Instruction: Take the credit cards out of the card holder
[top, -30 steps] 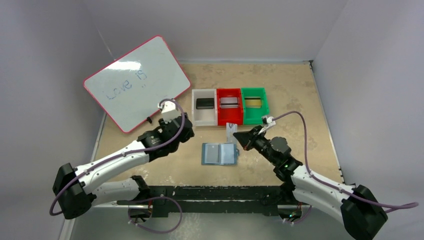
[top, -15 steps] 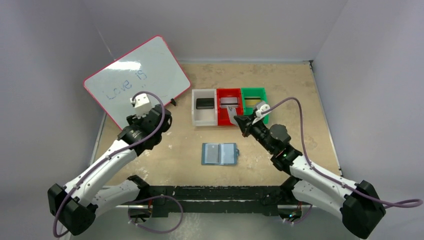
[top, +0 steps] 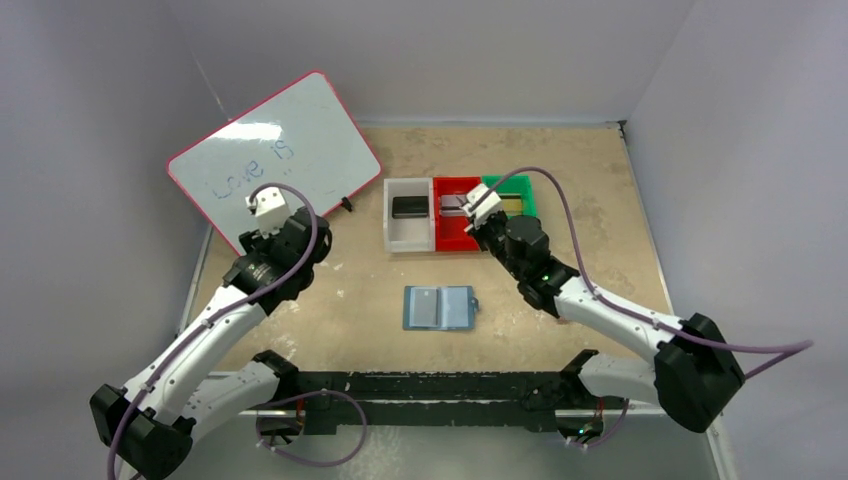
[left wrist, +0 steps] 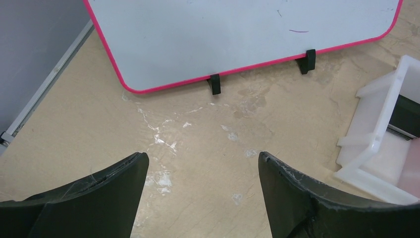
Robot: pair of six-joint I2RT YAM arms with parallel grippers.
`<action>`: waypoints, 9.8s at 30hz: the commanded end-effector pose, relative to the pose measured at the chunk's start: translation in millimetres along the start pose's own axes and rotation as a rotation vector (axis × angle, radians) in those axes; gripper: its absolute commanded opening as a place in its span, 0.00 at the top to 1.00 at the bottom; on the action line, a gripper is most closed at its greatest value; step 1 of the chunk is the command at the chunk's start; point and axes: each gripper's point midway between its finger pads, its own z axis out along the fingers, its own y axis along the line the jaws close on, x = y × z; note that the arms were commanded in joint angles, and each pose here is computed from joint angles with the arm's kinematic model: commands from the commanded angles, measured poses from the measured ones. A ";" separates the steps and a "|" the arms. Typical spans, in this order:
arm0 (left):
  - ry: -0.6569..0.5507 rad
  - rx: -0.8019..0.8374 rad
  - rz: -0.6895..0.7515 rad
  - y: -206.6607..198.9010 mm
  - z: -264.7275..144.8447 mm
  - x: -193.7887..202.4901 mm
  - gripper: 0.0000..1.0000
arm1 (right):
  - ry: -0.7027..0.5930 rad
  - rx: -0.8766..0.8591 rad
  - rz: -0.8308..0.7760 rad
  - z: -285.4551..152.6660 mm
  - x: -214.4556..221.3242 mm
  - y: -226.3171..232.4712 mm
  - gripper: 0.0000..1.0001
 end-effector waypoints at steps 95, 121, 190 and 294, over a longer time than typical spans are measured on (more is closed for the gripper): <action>-0.057 -0.011 -0.035 9.1 -7.2 -19.0 0.13 | 0.321 -0.329 -0.807 160.9 104.2 -35.6 0.69; -0.046 0.001 -0.025 7.0 -7.2 -16.7 0.13 | 0.303 -0.370 -0.700 162.0 98.5 -35.7 0.45; -0.009 0.028 0.012 -3.1 -2.9 -8.6 0.13 | 0.693 0.263 0.493 145.3 149.4 -4.1 0.95; 0.199 0.469 -0.195 -82.5 -31.9 25.9 0.13 | 0.633 0.022 1.034 -15.0 121.1 199.8 0.70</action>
